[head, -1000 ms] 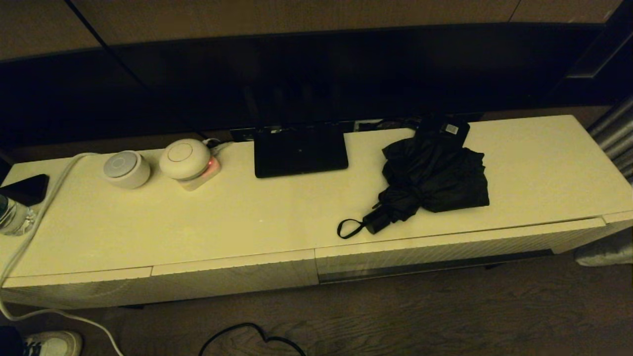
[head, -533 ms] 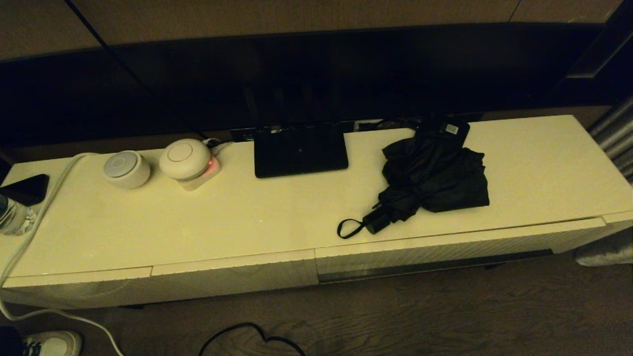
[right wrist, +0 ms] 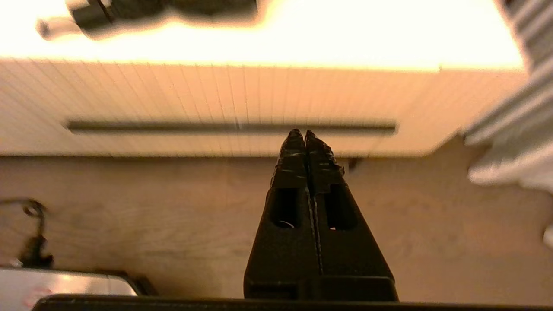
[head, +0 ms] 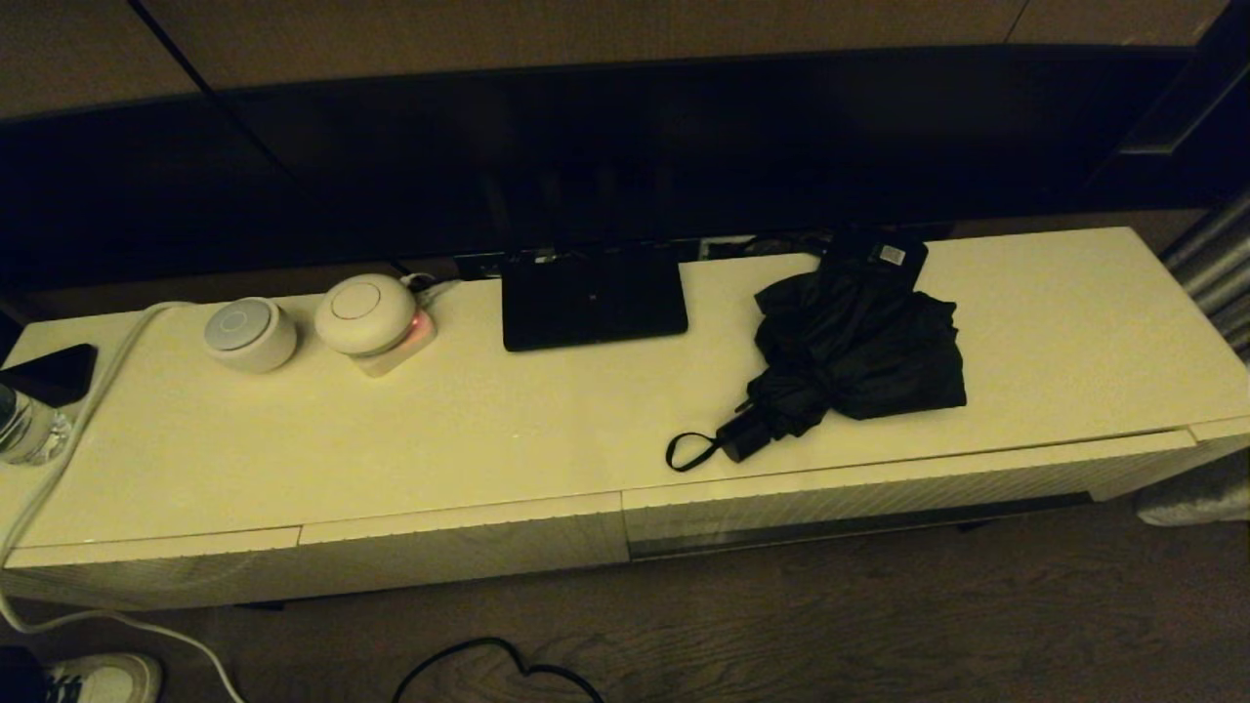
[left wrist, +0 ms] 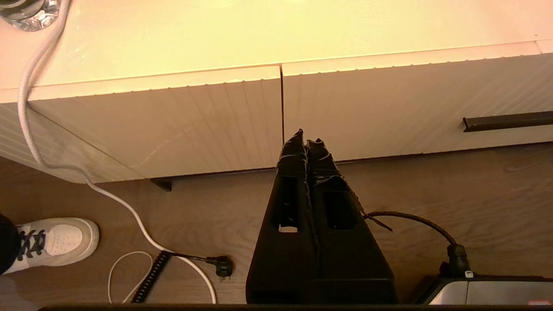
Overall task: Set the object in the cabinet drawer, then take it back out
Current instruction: Open the drawer
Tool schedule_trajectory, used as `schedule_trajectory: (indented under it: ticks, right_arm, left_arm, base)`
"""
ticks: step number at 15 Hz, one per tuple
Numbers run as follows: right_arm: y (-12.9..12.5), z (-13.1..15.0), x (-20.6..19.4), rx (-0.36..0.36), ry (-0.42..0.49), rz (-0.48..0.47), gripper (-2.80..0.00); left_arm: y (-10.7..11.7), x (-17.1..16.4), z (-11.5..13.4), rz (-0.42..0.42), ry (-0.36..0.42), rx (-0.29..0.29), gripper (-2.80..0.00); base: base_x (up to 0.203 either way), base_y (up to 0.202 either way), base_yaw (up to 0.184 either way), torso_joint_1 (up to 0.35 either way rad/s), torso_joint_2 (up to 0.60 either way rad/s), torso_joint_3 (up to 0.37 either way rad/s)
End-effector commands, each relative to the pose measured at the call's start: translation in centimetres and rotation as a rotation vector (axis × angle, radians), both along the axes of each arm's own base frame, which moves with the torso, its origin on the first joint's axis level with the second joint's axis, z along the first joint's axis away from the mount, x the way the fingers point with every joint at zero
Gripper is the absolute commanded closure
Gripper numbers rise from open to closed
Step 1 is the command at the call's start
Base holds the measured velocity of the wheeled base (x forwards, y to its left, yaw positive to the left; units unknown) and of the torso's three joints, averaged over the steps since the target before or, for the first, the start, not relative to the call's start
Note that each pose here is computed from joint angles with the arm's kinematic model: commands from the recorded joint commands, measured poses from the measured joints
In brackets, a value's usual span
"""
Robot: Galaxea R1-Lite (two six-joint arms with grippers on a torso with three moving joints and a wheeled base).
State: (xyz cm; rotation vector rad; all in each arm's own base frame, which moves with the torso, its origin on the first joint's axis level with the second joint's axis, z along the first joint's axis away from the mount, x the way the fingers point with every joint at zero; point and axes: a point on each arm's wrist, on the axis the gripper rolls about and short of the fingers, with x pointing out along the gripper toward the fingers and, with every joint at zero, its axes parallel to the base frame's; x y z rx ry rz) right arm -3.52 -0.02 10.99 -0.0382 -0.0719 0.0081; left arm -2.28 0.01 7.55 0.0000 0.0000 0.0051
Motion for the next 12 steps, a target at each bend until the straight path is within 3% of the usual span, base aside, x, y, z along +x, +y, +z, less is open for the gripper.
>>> schedule_trajectory:
  ticks: [1, 5, 10, 11, 12]
  right_arm:
    - [0.1, 3.4, -1.0, -0.023, -0.015, 0.029, 0.00]
    - [0.2, 7.4, 0.2, -0.214, 0.069, 0.092, 0.00]
    - [0.2, 13.4, 5.3, -0.315, 0.181, 0.097, 0.00]
    - [0.2, 14.2, 6.2, -0.379, 0.194, 0.102, 0.00]
    - [0.3, 14.5, 6.9, -0.494, 0.202, 0.113, 0.00]
  left_arm:
    - [0.0, 0.0, -0.1, -0.001, 0.003, 0.000, 0.00]
    - [0.0, 0.0, -0.1, 0.001, 0.003, 0.000, 0.00]
    - [0.0, 0.0, -0.1, 0.000, 0.003, 0.000, 0.00]
    - [0.0, 0.0, -0.1, 0.000, 0.003, 0.000, 0.00]
    - [0.0, 0.0, -0.1, 0.001, 0.003, 0.000, 0.00]
  base:
    - [0.000, 0.000, 0.000, 0.000, 0.00, 0.000]
    - [0.000, 0.000, 0.000, 0.000, 0.00, 0.000]
    - [0.000, 0.000, 0.000, 0.000, 0.00, 0.000]
    - [0.000, 0.000, 0.000, 0.000, 0.00, 0.000]
    - [0.000, 0.000, 0.000, 0.000, 0.00, 0.000]
